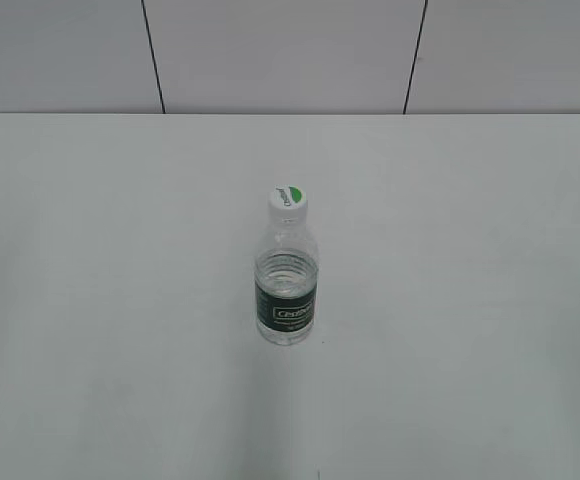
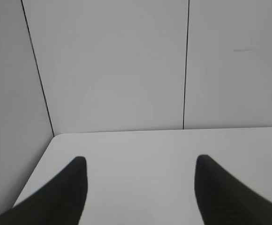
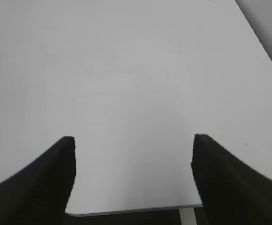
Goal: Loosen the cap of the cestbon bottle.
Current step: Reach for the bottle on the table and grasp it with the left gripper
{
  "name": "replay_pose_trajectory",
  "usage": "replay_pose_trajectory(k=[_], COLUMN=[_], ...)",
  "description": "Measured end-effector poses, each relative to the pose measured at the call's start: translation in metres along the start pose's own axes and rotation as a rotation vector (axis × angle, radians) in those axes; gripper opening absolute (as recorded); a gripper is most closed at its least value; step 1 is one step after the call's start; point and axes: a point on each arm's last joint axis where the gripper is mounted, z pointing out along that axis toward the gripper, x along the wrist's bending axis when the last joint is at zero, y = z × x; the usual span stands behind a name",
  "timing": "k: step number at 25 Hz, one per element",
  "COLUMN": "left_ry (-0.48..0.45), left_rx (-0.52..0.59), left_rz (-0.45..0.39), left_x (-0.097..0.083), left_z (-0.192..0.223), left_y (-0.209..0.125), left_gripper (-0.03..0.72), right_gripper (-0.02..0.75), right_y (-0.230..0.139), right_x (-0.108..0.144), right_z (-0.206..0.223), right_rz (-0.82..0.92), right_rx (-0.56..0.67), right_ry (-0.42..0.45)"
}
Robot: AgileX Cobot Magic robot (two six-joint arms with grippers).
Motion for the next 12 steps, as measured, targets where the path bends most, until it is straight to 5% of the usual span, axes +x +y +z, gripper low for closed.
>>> replay_pose_trajectory(k=[12], left_ry=[-0.007], left_rx=[-0.006], left_rz=[-0.007], left_x=[-0.001], left_z=[0.042], left_y=[-0.007], left_gripper=[0.436], right_gripper=[0.591], right_y=[0.0], right_x=[0.0], right_z=[0.0], right_rz=[0.0], right_rx=[0.0], right_ry=[0.0])
